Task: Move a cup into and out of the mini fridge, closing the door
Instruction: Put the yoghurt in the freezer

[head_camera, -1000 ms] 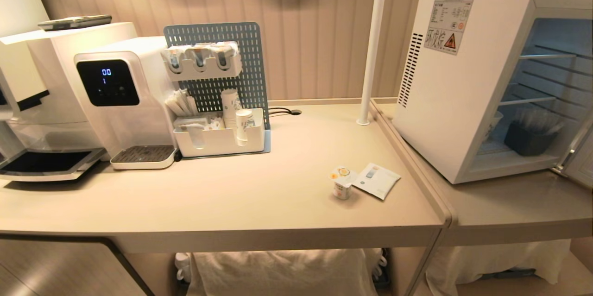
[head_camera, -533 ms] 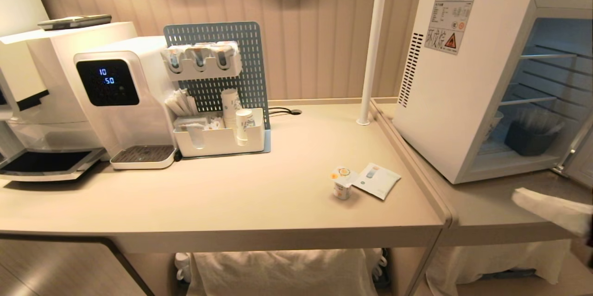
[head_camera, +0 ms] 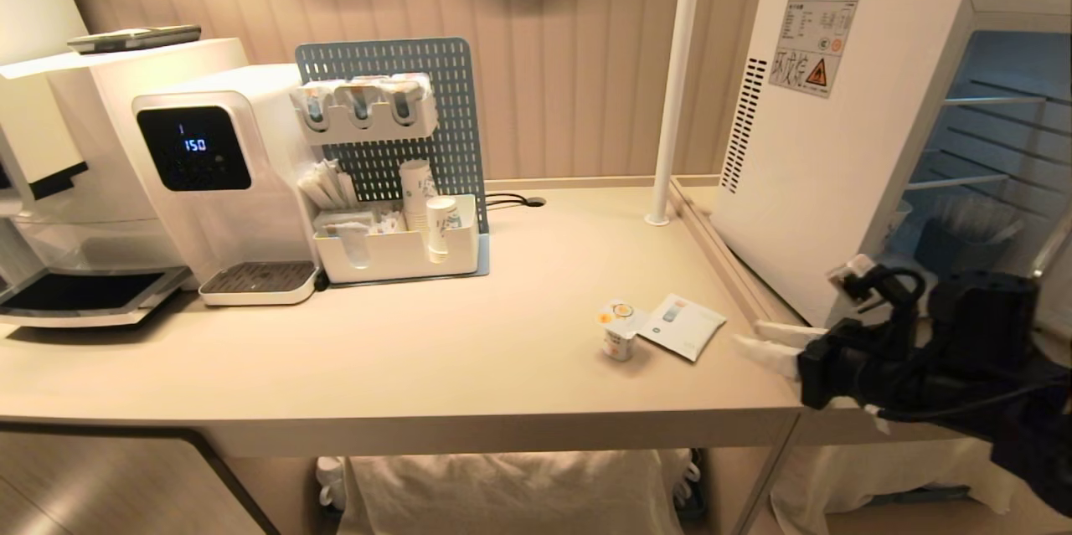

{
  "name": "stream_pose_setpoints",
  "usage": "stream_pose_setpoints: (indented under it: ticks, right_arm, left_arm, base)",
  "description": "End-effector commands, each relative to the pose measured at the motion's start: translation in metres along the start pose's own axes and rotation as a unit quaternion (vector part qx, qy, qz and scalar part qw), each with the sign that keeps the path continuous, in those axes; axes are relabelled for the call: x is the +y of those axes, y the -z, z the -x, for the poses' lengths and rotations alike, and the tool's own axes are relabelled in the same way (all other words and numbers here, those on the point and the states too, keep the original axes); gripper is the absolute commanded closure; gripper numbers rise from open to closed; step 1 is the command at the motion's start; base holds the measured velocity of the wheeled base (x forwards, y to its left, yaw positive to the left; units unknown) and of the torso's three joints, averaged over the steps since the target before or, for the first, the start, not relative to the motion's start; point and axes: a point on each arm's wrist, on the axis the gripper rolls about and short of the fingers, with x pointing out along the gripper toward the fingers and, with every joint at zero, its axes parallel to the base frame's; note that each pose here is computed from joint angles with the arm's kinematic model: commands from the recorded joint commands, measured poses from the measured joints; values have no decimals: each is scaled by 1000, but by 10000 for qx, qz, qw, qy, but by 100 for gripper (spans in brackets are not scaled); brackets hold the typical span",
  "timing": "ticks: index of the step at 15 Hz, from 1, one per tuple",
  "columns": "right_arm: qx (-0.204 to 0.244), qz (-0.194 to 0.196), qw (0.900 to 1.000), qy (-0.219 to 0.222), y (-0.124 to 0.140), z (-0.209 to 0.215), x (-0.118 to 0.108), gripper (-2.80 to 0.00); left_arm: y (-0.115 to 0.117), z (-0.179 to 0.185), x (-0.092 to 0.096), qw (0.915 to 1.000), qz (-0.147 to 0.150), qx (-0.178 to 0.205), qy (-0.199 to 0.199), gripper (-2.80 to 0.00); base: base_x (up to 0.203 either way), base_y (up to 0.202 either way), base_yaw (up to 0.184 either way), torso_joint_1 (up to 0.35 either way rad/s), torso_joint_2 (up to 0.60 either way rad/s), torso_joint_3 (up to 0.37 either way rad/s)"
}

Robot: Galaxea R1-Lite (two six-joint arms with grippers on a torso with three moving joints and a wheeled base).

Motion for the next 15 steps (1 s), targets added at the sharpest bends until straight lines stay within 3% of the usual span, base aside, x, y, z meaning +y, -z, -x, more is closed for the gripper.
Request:
stream_pose_setpoints:
  ticks: [1,4,9,15]
  right_arm:
    - [231,162,9996,-2,32,-52,-8,-280]
    - [104,391,9992,55,32,-75,0,-280]
    - [206,196,9995,-110,39,-92,9,-280]
    - [174,230,9995,130,30,-129,12,-280]
  left_arm:
    - [0,0,0,10000,3,17,-4,0]
    - [0,0,0,10000,-4,7,-4,0]
    - [0,0,0,10000,-4,10,-4,0]
    - [0,0,0,10000,-4,17,-4,0]
  base:
    - [0,0,0,0,0,0]
    - [0,0,0,0,0,0]
    - [0,0,0,0,0,0]
    - [0,0,0,0,0,0]
